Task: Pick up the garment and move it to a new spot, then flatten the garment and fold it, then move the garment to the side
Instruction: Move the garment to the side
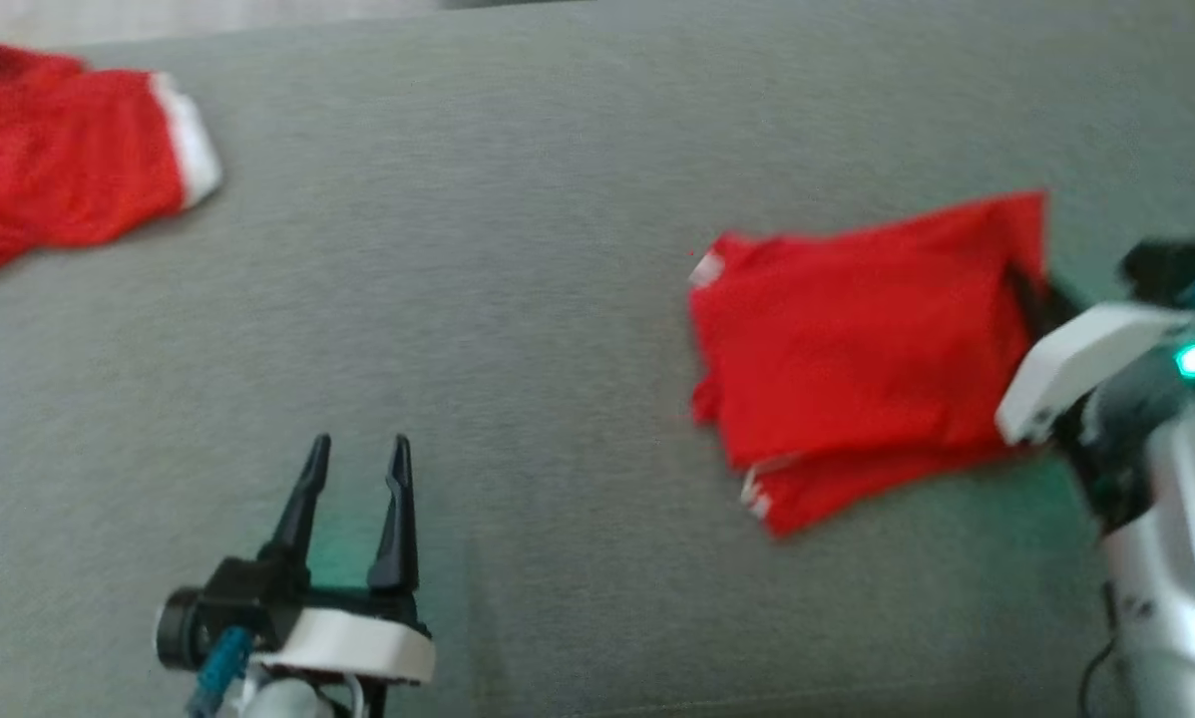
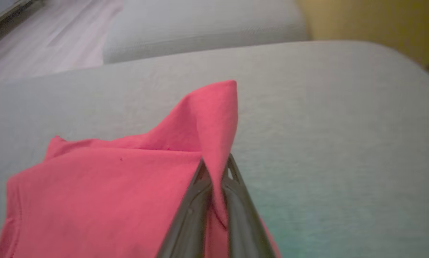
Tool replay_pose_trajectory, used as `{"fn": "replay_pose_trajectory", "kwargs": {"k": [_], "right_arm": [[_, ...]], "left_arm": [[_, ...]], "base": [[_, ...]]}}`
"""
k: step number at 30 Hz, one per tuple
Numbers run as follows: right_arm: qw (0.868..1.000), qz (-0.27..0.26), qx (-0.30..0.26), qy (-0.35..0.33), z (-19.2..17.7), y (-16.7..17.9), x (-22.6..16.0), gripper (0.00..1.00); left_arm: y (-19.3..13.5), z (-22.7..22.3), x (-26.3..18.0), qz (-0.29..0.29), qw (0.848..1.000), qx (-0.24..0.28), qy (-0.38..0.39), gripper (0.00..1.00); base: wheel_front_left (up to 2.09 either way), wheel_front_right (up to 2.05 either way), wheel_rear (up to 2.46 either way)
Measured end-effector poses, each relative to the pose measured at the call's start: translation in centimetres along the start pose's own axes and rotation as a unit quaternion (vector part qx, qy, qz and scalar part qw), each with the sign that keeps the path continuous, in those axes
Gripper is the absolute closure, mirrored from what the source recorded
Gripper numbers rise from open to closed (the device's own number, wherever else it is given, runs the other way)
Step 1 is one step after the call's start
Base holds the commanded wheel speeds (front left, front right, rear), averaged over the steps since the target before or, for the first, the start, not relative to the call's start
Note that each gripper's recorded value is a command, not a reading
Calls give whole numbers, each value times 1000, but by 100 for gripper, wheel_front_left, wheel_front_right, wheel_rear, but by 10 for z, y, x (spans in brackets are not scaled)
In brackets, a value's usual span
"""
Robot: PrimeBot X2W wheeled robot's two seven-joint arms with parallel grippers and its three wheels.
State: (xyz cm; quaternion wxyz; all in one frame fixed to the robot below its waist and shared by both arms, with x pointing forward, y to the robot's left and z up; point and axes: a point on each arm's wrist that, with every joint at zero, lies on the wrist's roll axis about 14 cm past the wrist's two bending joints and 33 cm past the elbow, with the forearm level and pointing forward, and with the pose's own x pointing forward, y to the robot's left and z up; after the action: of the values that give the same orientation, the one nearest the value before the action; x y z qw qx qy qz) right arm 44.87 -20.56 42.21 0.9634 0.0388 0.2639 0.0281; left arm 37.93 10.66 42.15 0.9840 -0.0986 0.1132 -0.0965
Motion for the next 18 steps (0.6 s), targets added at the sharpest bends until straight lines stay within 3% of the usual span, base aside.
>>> {"fn": "replay_pose_trajectory", "kwargs": {"k": [9,18], "right_arm": [[991,-125,7,-47,23,-101,-40,100],[981,-190,4,-40,8,-142,-67,100]], "left_arm": [[-56,-1,48,-107,994,22,8,0],[-96,-22,72,-176,984,21,35,0]], "base": [[0,0,0],[0,0,0]]}}
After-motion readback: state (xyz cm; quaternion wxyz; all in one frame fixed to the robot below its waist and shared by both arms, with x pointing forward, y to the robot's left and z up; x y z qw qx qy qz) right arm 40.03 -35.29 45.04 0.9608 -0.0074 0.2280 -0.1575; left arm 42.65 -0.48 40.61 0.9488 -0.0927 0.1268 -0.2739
